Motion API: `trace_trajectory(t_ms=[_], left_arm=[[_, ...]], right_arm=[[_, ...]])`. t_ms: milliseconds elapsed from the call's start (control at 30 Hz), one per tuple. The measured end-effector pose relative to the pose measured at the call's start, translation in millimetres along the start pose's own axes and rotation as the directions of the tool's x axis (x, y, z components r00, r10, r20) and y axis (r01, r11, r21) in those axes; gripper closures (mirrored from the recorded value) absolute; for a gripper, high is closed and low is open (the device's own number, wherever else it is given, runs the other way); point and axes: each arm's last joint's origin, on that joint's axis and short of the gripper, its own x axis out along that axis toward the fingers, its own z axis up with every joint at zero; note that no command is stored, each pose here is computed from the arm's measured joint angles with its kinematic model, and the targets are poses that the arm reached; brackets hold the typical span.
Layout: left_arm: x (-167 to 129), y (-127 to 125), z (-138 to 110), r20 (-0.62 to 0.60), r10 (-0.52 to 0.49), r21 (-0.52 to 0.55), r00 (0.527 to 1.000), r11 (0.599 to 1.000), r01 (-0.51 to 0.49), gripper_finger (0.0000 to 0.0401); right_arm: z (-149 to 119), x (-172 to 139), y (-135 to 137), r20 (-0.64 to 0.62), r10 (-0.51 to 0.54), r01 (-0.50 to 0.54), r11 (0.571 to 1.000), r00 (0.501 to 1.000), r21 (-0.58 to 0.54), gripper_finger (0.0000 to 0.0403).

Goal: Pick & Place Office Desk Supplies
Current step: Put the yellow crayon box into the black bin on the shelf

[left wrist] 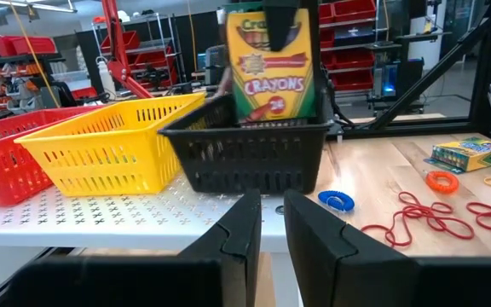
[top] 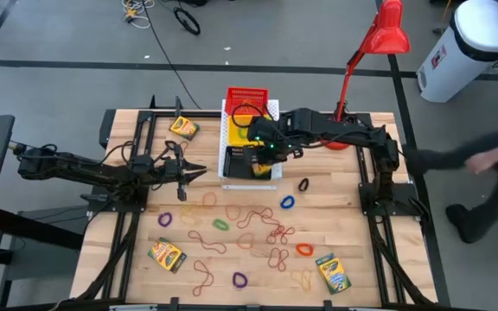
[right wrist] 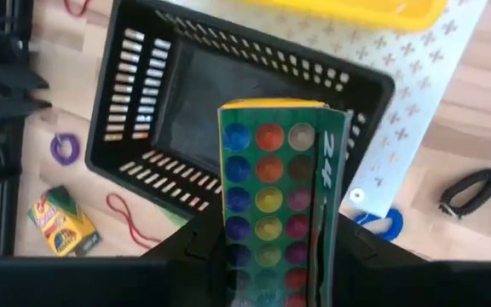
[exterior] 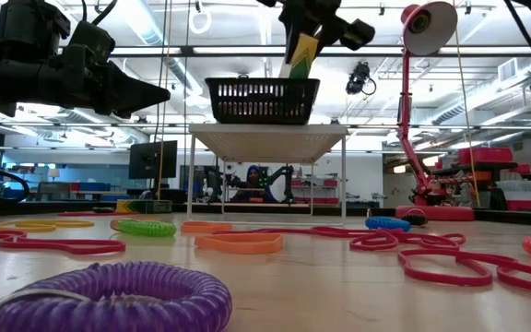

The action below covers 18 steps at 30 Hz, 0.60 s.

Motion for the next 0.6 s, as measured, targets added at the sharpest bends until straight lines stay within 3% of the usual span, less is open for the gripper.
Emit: trace_trajectory(t_ms=[600], left_arm=[[0, 0, 0, 0.001, 0.000, 0.000, 1.000, 1.000, 0.000, 0.0339]], right_arm=[[10, 0, -8, 0.036, -0.051, 0.050, 0.999, 0.998, 0.020, 0.0282]])
